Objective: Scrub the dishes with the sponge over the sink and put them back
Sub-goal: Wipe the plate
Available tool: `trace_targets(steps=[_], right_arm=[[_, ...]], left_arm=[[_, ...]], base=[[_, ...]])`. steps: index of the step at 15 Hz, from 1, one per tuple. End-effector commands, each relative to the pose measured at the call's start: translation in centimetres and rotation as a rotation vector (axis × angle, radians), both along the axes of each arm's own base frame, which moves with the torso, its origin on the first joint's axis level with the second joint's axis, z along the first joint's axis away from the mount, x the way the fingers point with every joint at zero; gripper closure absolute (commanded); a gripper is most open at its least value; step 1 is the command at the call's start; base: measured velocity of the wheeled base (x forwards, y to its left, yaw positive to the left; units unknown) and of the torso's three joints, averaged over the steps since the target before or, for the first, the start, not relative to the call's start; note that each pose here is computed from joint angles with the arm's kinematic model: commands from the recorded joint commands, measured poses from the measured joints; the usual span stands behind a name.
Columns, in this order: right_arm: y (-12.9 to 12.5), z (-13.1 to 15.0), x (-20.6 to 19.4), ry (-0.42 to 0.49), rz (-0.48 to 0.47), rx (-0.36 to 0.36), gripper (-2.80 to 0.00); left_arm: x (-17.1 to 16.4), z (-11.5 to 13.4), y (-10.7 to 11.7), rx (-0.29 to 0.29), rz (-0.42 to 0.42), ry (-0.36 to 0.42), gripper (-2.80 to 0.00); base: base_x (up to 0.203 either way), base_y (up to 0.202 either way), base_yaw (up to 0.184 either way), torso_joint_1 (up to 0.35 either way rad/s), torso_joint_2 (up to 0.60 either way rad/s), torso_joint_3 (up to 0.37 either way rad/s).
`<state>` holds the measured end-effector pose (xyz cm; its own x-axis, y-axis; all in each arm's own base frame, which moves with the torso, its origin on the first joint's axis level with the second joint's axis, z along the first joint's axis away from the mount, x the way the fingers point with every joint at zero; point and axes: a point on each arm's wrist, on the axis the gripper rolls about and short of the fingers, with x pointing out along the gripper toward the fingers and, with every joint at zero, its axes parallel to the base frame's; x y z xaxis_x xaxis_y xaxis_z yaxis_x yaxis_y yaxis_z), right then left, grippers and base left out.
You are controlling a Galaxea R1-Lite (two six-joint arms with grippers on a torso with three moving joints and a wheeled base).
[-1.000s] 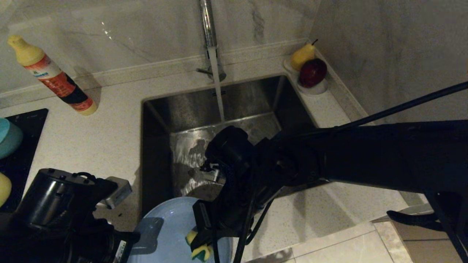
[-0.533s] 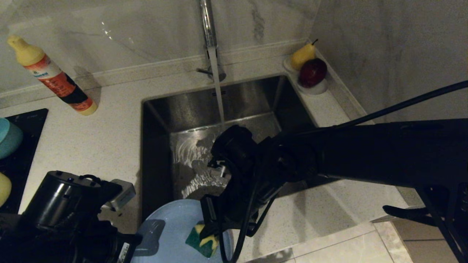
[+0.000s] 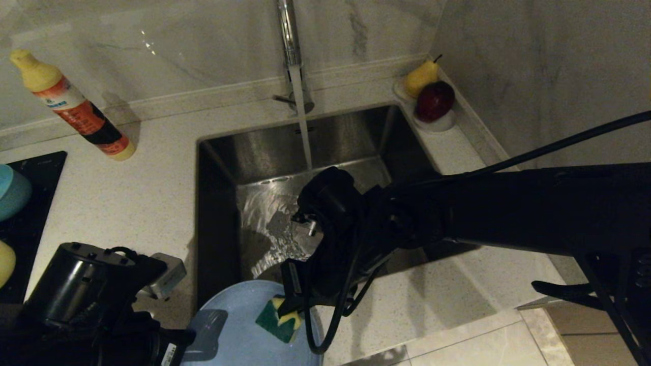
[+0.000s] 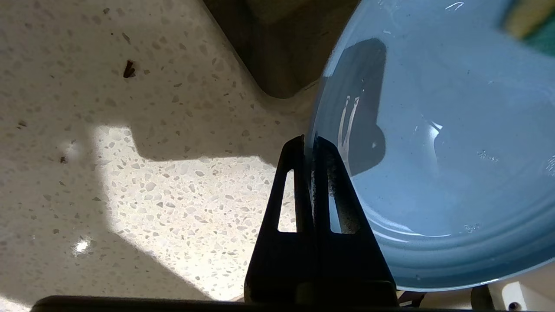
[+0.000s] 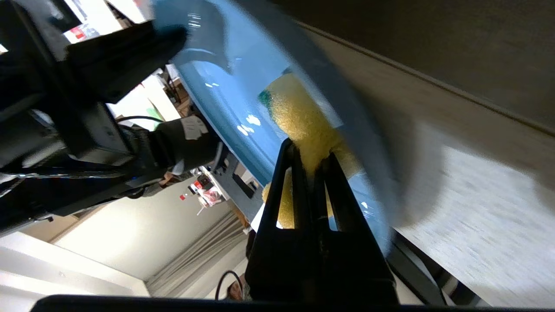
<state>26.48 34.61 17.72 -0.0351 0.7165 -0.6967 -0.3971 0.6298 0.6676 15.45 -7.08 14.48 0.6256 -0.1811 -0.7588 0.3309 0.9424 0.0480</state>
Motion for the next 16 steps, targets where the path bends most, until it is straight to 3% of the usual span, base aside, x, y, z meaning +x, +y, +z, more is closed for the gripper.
trace_targets(steps=[1,10,16], right_arm=[[0.6,0.1,-0.5,-0.008,0.016,0.015,0.0],[4.0,-2.8,-1.1,-0.103,0.046,0.021,0.0],[3.5,0.0,-1.6,-0.165,0.038,0.095,0.0]], left_arm=[[-0.1,0.0,-0.1,-0.002,-0.007,-0.001,0.0],[-0.3,-0.4,-0.3,0.005,-0.024,0.015,0.0],[-0.5,-0.6,-0.3,0.006,-0.028,0.025,0.0]], base=[[0.0,0.0,0.0,0.0,0.0,0.0],[0.0,0.0,0.0,0.0,0.0,0.0],[0.0,0.0,0.0,0.0,0.0,0.0]])
